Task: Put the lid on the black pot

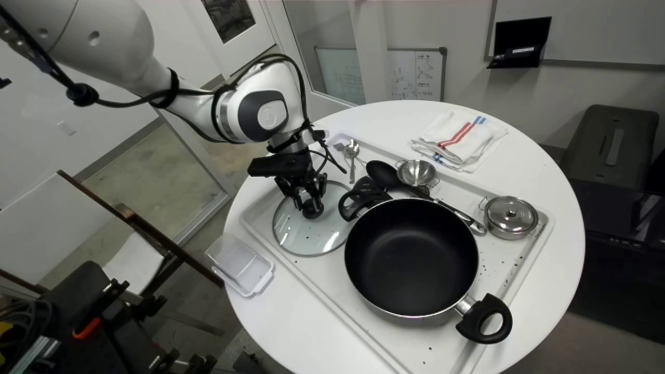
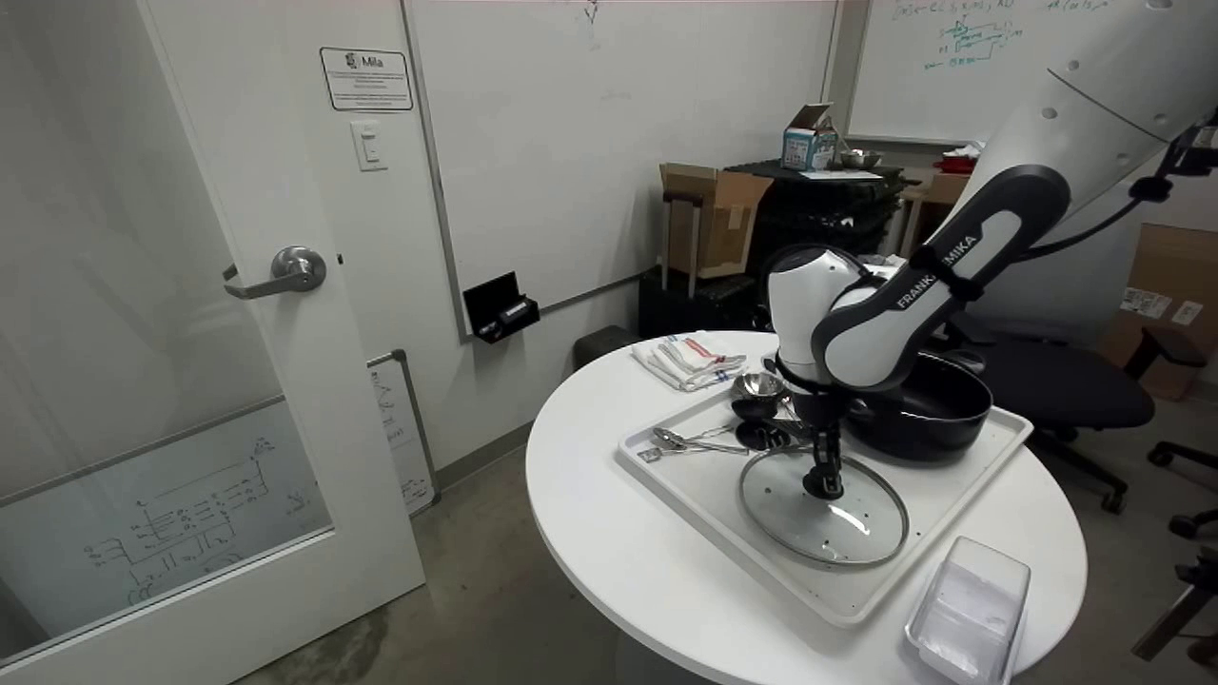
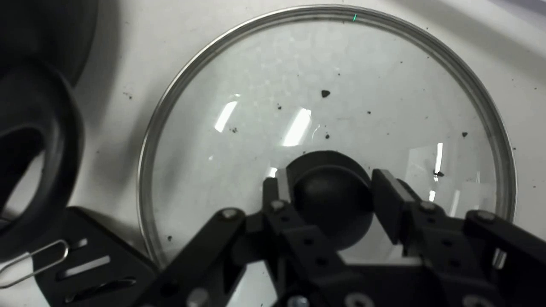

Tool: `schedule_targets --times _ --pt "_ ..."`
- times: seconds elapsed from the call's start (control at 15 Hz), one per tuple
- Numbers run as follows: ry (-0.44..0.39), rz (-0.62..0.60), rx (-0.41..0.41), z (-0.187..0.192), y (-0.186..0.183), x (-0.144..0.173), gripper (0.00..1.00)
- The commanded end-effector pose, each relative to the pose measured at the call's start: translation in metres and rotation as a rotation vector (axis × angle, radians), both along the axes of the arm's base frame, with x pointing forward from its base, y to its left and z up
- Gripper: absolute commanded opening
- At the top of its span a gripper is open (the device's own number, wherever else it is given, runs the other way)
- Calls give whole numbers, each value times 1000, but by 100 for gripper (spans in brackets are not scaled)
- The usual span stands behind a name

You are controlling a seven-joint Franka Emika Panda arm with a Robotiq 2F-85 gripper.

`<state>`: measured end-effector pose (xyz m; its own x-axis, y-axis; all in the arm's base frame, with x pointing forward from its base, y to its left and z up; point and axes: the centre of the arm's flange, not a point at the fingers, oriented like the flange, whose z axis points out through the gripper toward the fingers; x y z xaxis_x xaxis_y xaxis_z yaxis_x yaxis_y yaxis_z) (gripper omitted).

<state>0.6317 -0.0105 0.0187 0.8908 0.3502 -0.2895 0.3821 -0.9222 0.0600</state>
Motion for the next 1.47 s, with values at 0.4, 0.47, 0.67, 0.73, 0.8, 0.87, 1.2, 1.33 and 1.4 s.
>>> schedule_targets --times 0.4,0.47,0.67,0.73,0.8,0.87,1.2,1.33,1.4 --pt "-48 38 21 29 11 -20 24" --pt "-55 44 29 31 13 -22 24" --pt "-71 55 40 41 19 -31 24" --pt "-76 57 40 45 20 -34 24" --pt "-84 59 41 50 21 -37 24" --pt "-89 61 44 54 22 -40 24" --pt "-102 58 42 82 19 -52 24" --pt "-100 54 42 95 17 -56 24" --pt "-107 49 42 100 15 -57 24"
